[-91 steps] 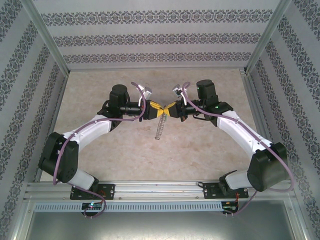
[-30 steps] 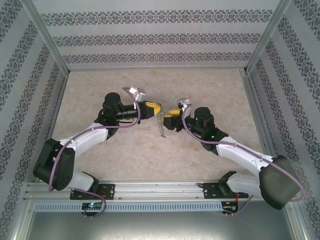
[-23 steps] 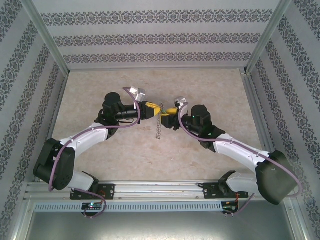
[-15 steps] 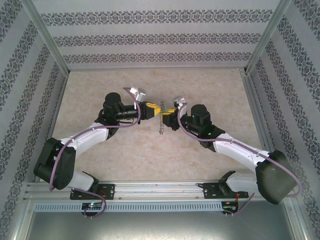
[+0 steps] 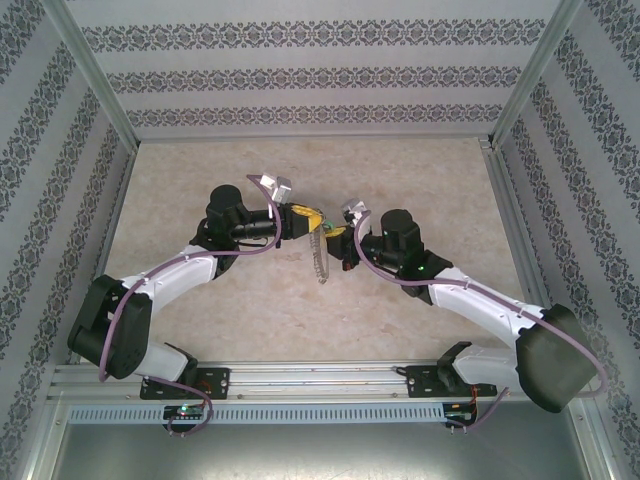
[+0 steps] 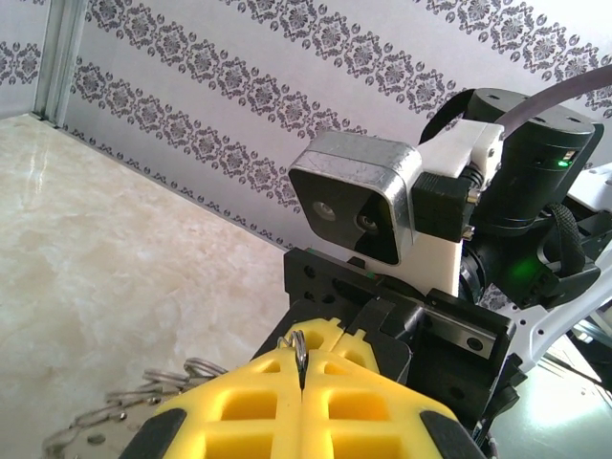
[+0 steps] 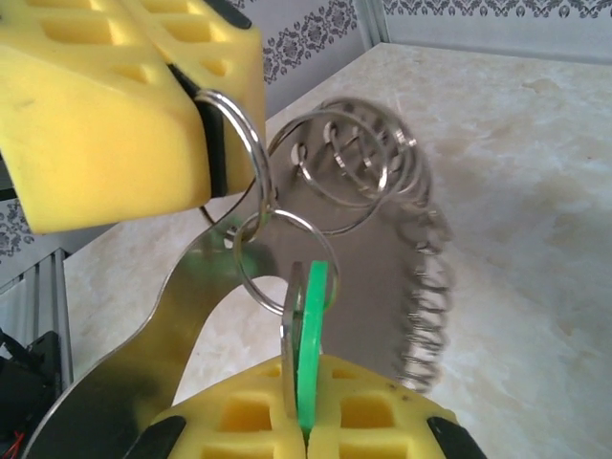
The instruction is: Put the keys on the keyring
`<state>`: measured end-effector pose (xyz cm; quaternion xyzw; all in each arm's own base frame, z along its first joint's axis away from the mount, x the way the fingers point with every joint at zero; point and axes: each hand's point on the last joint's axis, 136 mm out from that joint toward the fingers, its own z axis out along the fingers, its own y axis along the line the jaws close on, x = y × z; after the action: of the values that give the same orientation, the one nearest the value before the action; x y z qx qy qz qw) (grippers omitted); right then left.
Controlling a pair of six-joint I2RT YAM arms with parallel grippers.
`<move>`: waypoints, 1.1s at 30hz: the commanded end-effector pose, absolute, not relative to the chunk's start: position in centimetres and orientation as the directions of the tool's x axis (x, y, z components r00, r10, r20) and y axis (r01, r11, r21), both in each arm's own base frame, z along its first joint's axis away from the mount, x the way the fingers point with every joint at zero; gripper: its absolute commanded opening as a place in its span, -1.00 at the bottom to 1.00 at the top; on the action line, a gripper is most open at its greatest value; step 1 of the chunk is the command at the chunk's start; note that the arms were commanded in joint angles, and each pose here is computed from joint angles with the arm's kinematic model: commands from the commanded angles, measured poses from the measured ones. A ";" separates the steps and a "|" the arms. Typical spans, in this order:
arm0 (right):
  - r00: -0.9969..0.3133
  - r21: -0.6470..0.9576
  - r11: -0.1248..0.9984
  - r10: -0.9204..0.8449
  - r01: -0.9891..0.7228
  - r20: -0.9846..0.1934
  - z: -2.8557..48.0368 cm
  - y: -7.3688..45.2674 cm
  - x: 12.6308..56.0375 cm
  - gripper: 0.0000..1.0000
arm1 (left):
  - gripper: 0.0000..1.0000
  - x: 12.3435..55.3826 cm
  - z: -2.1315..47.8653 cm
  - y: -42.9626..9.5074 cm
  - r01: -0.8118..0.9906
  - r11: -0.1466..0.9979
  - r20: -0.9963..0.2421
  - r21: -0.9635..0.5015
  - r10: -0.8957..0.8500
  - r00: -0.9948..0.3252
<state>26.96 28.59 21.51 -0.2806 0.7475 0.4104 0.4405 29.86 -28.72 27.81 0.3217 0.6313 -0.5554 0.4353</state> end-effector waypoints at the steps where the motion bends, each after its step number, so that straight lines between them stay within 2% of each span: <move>1: -0.428 0.352 0.453 -0.074 -0.819 -0.901 23.0 29.1 26.2 -1.00 | -1.00 29.7 31.3 -29.1 0.937 0.136 -0.943 -0.322 -0.132 -0.305; 13: -0.454 0.395 0.349 -0.105 -0.850 -0.885 23.3 31.0 25.7 -1.00 | -1.00 29.7 30.5 -29.1 0.934 0.134 -0.939 -0.332 -0.139 -0.314; 27: -0.477 0.434 0.347 -0.045 -0.831 -0.878 23.9 30.4 26.8 -1.00 | -1.00 29.8 30.1 -29.1 0.931 0.131 -0.934 -0.339 -0.163 -0.317; 29: -0.482 0.438 0.359 -0.038 -0.824 -0.875 23.8 29.9 26.8 -0.85 | -1.00 29.9 30.1 -29.0 0.931 0.136 -0.934 -0.338 -0.171 -0.314; 33: -0.488 0.450 0.383 -0.002 -0.807 -0.873 24.0 28.8 26.7 -0.32 | -1.00 30.0 30.1 -29.0 0.930 0.147 -0.934 -0.336 -0.181 -0.309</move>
<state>26.87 29.52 22.43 -0.2897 0.7333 0.4692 0.3977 30.52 -28.79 28.73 0.3151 0.6057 -0.5632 0.4654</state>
